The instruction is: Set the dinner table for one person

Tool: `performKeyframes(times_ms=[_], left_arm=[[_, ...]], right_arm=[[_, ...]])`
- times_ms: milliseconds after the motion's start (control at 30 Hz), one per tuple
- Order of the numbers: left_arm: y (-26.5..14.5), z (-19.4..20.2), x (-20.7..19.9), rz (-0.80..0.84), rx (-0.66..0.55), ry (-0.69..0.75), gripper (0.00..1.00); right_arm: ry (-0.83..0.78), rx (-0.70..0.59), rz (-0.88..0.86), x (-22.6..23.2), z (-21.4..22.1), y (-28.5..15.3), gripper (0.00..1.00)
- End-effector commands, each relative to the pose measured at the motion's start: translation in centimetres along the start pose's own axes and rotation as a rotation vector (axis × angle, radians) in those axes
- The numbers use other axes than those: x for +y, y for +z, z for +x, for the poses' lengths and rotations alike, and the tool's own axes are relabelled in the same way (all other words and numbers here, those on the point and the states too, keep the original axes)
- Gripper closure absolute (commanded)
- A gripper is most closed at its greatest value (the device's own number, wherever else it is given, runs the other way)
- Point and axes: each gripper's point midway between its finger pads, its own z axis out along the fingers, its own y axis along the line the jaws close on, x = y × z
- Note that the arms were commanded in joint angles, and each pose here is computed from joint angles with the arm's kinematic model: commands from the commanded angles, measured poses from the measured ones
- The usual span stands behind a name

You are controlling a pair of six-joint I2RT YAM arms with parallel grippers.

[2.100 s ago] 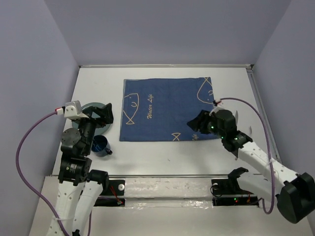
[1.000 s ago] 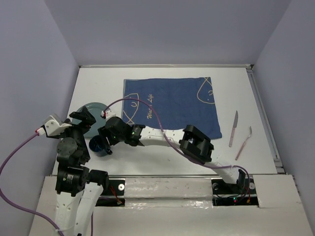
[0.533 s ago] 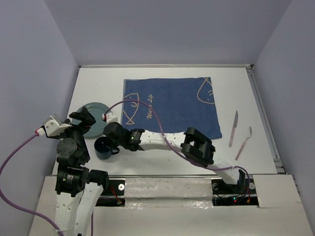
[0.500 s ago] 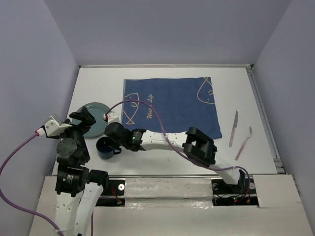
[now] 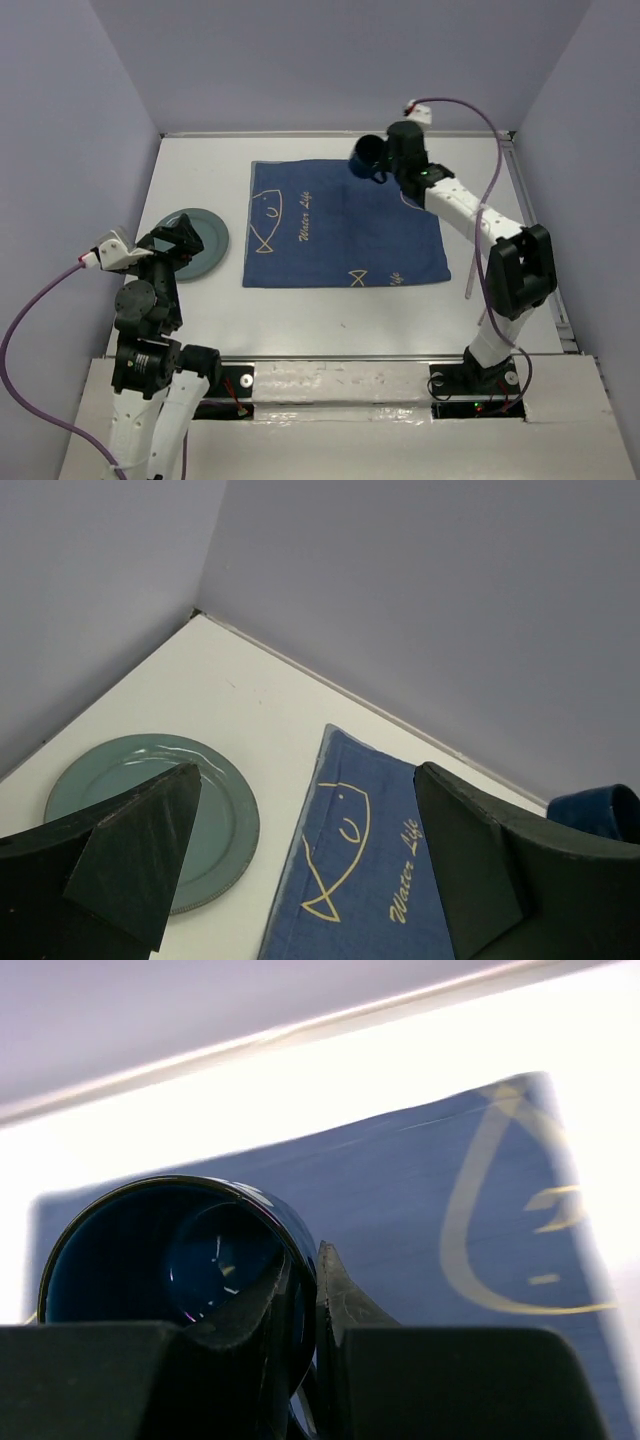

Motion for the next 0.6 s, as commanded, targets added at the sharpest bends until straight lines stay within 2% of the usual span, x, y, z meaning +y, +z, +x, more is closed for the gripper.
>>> performKeyframes(times_ms=[0, 33, 167, 300, 567], left_arm=[[0.5, -0.1, -2.1, 0.091, 0.001, 0.007, 0.01], [0.5, 0.1, -2.4, 0.109, 0.01, 0.007, 0.01], [0.6, 0.5, -3.0, 0.134, 0.03, 0.014, 0.01], [0.8, 1.0, -3.2, 0.143, 0.048, 0.018, 0.01], [1.1, 1.4, -3.2, 0.138, 0.06, 0.027, 0.01]], right_arm=[[0.025, -0.053, 0.068, -5.7, -3.7, 1.9, 1.0], [0.04, -0.067, 0.119, -8.7, -5.0, 2.7, 1.0], [0.074, -0.053, 0.182, -14.0, -6.8, 5.6, 1.0], [0.06, 0.0, 0.196, -16.2, -6.3, 8.8, 1.0], [0.038, 0.046, 0.237, -17.7, -4.5, 11.4, 1.0]])
